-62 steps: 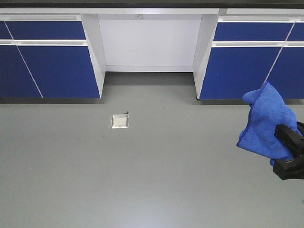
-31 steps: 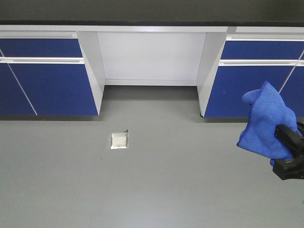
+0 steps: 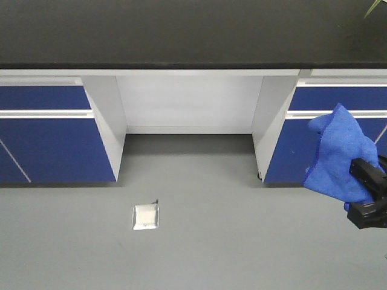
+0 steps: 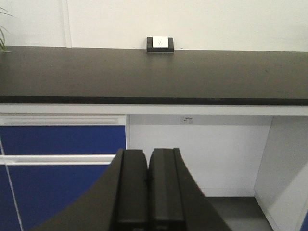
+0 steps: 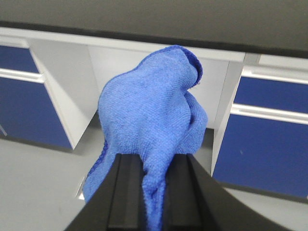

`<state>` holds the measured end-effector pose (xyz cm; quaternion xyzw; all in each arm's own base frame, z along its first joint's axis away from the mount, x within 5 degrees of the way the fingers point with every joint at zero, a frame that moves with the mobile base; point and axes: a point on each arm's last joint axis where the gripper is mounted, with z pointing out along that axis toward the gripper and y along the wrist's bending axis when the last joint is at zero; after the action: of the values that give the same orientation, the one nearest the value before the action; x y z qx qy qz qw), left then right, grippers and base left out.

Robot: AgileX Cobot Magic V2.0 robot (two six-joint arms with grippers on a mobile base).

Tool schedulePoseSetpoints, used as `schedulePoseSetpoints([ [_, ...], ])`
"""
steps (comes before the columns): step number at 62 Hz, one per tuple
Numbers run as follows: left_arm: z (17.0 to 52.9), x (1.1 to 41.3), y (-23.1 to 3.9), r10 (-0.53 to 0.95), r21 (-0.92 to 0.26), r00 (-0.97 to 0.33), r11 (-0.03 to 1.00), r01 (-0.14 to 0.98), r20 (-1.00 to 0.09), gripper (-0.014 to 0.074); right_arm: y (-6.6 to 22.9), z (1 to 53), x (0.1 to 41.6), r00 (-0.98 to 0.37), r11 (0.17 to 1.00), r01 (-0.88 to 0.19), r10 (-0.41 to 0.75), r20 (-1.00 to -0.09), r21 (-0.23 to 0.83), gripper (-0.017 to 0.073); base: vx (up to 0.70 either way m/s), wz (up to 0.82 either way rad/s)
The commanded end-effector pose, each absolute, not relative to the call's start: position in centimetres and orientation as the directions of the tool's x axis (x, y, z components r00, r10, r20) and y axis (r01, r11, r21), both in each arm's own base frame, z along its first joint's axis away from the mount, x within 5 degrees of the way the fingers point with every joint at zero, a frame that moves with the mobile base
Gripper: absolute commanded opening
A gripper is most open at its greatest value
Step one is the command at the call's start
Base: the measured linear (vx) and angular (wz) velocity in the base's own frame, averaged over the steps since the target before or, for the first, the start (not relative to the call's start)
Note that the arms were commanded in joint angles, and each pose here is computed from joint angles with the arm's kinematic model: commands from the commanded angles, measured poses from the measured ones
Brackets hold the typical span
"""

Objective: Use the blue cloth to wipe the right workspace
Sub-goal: 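Hold the cloth in the right gripper while the base drives to another counter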

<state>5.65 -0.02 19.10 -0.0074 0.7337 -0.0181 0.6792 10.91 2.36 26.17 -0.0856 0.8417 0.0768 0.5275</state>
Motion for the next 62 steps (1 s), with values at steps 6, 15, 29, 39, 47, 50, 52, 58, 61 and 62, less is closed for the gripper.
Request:
schedulePoseSetpoints([
  [6,18.87,5.68,-0.15,-0.044,-0.045,-0.014,0.998,0.032,-0.999,-0.0006,2.24,27.66,11.28,-0.34,0.977,-0.211,-0.05,-0.939,0.024,0.0003,0.37,-0.03],
  [15,18.87,5.68,-0.15,-0.044,-0.045,-0.014,0.998,0.032,-0.999,-0.0006,2.24,27.66,11.28,-0.34,0.977,-0.211,-0.05,-0.939,0.024,0.0003,0.37,-0.02],
  [29,18.87,5.68,-0.15,-0.044,-0.045,-0.014,0.998,0.032,-0.999,-0.0006,2.24,27.66,11.28,-0.34,0.977,-0.211,-0.05,-0.939,0.024,0.0003,0.37,0.01],
  [39,18.87,5.68,-0.15,-0.044,-0.045,-0.014,0.998,0.032,-0.999,-0.0006,2.24,27.66,11.28,-0.34,0.977,-0.211,-0.05,-0.939,0.024,0.0003,0.37,0.04],
  [47,18.87,5.68,-0.15,-0.044,-0.045,-0.014,0.998,0.032,-0.999,-0.0006,2.24,27.66,11.28,-0.341,0.977,-0.211,-0.051,-0.939,0.024,0.0003,0.36,0.03],
  [50,18.87,5.68,-0.15,-0.044,-0.045,-0.014,0.998,0.032,-0.999,-0.0006,2.24,27.66,11.28,-0.341,0.977,-0.211,-0.051,-0.939,0.024,0.0003,0.35,0.03],
  [52,18.87,5.68,-0.15,-0.044,-0.045,-0.014,0.998,0.032,-0.999,-0.0006,2.24,27.66,11.28,-0.341,0.977,-0.211,-0.051,-0.939,0.024,0.0003,0.34,0.03],
  [58,18.87,5.68,-0.15,-0.044,-0.045,-0.014,0.998,0.032,-0.999,-0.0006,2.24,27.66,11.28,-0.341,0.977,-0.211,-0.051,-0.939,0.024,0.0003,0.33,0.02],
  [61,18.87,5.68,-0.15,-0.044,-0.045,-0.014,0.998,0.032,-0.999,-0.0006,2.24,27.66,11.28,-0.34,0.977,-0.211,-0.05,-0.939,0.024,0.0003,0.33,0.01],
  [62,18.87,5.68,-0.15,-0.044,-0.045,-0.014,0.998,0.032,-0.999,-0.0006,2.24,27.66,11.28,-0.34,0.977,-0.211,-0.05,-0.939,0.024,0.0003,0.32,0.01],
])
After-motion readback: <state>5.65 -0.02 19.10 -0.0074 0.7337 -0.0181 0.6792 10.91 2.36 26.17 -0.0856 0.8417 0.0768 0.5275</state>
